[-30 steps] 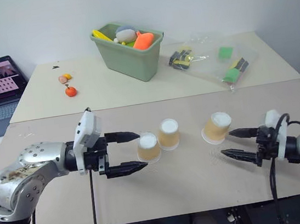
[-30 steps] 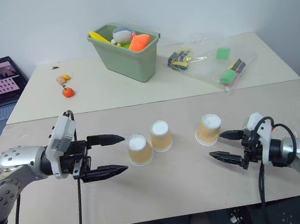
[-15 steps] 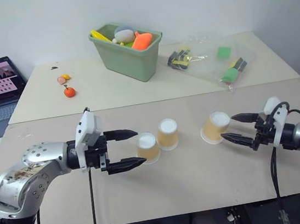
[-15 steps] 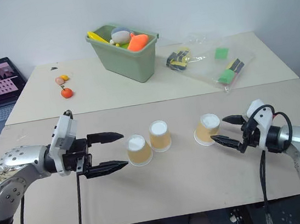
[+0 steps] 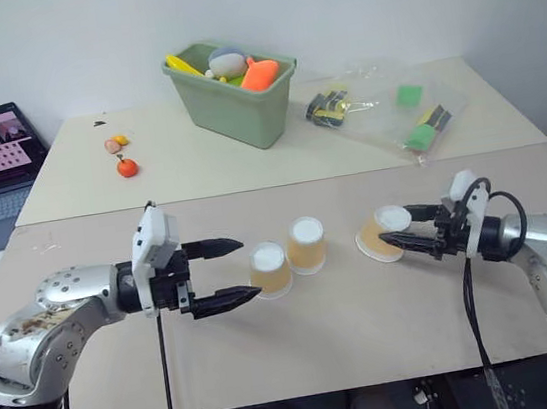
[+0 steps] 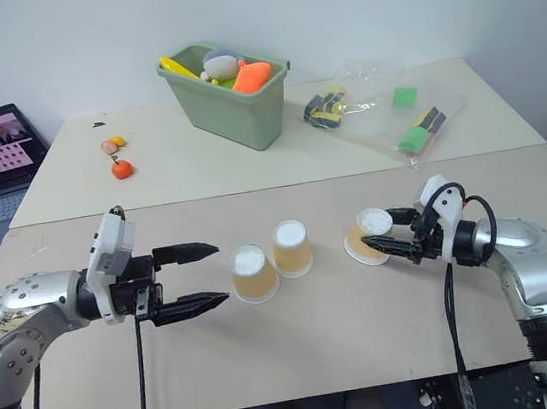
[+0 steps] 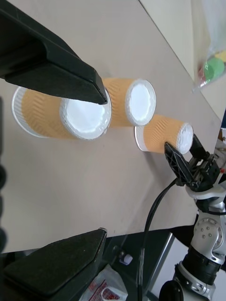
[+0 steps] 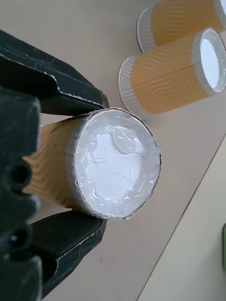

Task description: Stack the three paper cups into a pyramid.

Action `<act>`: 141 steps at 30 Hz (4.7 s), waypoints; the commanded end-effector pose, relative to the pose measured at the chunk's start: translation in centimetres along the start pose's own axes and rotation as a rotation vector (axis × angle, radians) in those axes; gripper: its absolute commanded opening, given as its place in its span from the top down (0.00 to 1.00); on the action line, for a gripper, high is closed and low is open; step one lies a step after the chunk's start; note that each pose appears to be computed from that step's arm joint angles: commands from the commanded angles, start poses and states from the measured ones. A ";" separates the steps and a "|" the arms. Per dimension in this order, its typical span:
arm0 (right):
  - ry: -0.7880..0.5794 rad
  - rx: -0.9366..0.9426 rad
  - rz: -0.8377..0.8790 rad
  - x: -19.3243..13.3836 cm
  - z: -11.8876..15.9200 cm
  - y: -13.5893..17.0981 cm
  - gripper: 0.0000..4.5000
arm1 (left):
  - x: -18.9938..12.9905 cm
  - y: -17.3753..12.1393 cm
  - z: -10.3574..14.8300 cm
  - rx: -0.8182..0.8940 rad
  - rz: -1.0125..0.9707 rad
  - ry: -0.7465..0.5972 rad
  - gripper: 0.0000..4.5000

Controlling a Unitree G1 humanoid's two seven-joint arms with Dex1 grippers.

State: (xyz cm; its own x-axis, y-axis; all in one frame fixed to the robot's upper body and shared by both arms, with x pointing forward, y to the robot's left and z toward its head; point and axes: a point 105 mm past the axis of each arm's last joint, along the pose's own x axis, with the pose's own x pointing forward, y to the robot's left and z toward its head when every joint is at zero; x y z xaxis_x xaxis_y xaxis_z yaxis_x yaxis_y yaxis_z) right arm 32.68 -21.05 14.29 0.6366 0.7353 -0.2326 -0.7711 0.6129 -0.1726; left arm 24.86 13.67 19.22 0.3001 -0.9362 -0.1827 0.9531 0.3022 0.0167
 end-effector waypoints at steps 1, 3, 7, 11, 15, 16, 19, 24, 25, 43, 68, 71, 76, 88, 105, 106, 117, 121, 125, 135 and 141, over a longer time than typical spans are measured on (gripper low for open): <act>-0.064 -0.061 -0.026 0.0 2.2 -0.9 0.42 | -1.2 0.5 0.2 0.020 0.064 -0.010 0.00; -0.104 -0.094 -0.001 0.2 3.9 -0.7 0.42 | -1.4 0.4 -0.1 0.009 0.080 -0.006 0.00; -0.211 -0.153 0.023 -0.4 9.2 -1.7 0.42 | -1.6 0.2 -0.6 -0.003 0.090 -0.003 0.00; -0.267 -0.150 0.111 -1.4 12.8 -1.6 0.42 | -1.6 0.0 -1.0 -0.013 0.099 -0.003 0.00; -0.282 -0.151 0.276 -1.3 14.5 0.9 0.42 | -1.6 -0.1 -1.2 -0.021 0.107 -0.010 0.00; -0.289 -0.139 0.318 -1.3 14.7 1.6 0.42 | -1.6 -0.1 -1.2 -0.022 0.108 -0.010 0.00; -0.301 -0.101 0.407 -1.0 14.9 3.1 0.42 | -1.5 -0.2 -1.5 -0.023 0.111 -0.008 0.00; -0.294 -0.112 0.547 0.2 15.2 6.1 0.42 | -1.1 -0.4 -1.7 -0.022 0.112 -0.022 0.00; -0.303 -0.112 0.560 0.2 15.5 6.4 0.42 | -1.1 -0.4 -1.7 -0.022 0.111 -0.024 0.00; -0.247 -0.170 0.700 4.9 14.2 9.8 0.42 | -0.3 0.3 -1.5 -0.009 0.106 -0.055 0.00; -0.267 -0.210 0.756 8.4 15.0 9.5 0.42 | -0.3 0.4 -1.4 -0.012 0.114 -0.066 0.00; -0.258 -0.212 0.756 8.6 14.7 9.5 0.42 | -0.3 0.4 -1.4 -0.012 0.116 -0.069 0.00; -0.235 -0.216 0.759 8.7 14.1 9.3 0.42 | -0.2 0.5 -1.4 -0.011 0.119 -0.072 0.00; -0.181 -0.253 0.749 8.6 13.2 8.5 0.42 | 0.0 0.5 -1.2 -0.015 0.115 -0.081 0.00; -0.193 -0.240 0.704 8.9 13.7 7.5 0.07 | 0.1 0.5 -1.1 -0.019 0.117 -0.091 0.00; -0.194 -0.228 0.712 8.7 13.8 7.5 0.07 | 0.1 0.5 -1.1 -0.020 0.116 -0.092 0.00; -0.237 -0.196 0.711 6.2 16.5 6.1 0.07 | 0.7 0.8 -0.9 -0.032 0.098 -0.117 0.00; -0.238 -0.214 0.659 4.1 17.2 4.4 0.07 | 0.7 1.0 -0.9 -0.035 0.103 -0.124 0.00; -0.238 -0.197 0.552 1.7 17.1 2.1 0.07 | -0.6 0.8 -0.7 -0.063 0.138 -0.150 0.00; -0.250 -0.090 0.079 -3.4 13.2 -4.0 0.07 | -5.8 2.4 -0.7 -0.160 0.437 -0.222 0.00; -0.264 0.057 -0.281 -5.4 7.8 -6.7 0.07 | -9.3 5.4 -3.4 -0.263 0.831 -0.306 0.00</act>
State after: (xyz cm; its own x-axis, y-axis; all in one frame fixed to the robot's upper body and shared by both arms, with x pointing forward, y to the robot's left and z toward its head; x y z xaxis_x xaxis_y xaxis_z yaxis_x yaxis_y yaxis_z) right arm 34.49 -25.43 24.64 0.7293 0.6836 0.0296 -0.6756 0.7263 -0.1272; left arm 26.44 22.27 18.17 0.8285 -0.5558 0.0684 0.5569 0.8050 -0.2047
